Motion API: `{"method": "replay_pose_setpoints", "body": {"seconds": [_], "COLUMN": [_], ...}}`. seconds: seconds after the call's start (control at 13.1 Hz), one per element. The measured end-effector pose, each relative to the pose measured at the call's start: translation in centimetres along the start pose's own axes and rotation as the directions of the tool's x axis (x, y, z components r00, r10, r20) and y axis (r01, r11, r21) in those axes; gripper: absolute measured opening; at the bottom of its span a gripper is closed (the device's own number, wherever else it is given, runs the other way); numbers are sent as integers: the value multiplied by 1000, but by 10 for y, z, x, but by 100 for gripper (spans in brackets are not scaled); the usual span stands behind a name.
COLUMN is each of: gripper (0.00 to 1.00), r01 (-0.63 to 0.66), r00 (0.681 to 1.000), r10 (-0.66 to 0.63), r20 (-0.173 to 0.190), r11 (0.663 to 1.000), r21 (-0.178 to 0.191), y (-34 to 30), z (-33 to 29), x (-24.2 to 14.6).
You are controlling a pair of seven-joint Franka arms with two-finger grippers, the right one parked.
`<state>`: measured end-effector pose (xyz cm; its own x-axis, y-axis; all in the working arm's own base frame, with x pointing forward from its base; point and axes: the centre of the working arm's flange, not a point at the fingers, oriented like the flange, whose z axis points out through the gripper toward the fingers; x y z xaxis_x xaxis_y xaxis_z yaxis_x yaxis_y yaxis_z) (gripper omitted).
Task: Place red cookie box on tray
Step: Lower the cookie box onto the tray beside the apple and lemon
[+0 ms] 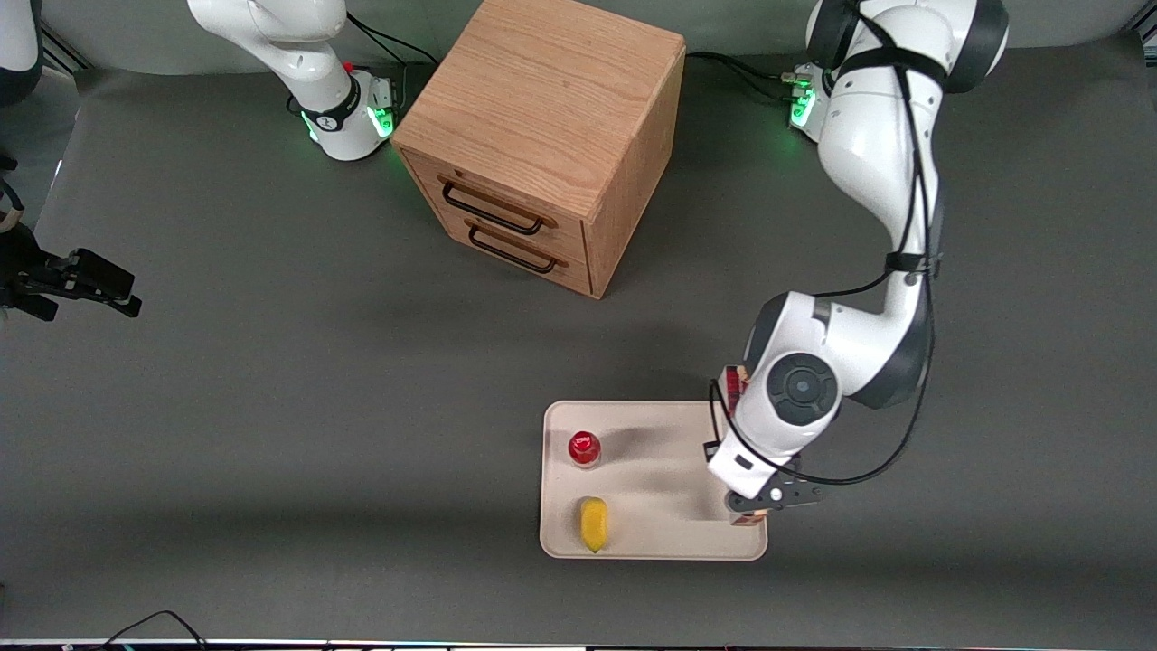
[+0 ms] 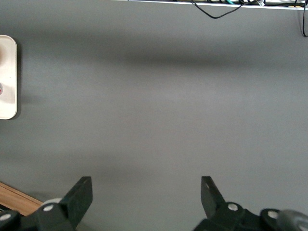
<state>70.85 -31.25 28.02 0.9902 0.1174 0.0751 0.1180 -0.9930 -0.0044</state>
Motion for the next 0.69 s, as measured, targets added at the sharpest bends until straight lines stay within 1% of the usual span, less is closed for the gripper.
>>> {"method": "replay_pose_setpoints", "body": {"seconds": [0.23, 0.69], "gripper": [5, 5], "r01": [-16, -18], "r00": [1000, 1000], "r10": [15, 18], "r20": [13, -5], "r11": [1000, 1000], "r21": [19, 17], "y": [18, 20], "z": [36, 34], "x": [-11, -7]}}
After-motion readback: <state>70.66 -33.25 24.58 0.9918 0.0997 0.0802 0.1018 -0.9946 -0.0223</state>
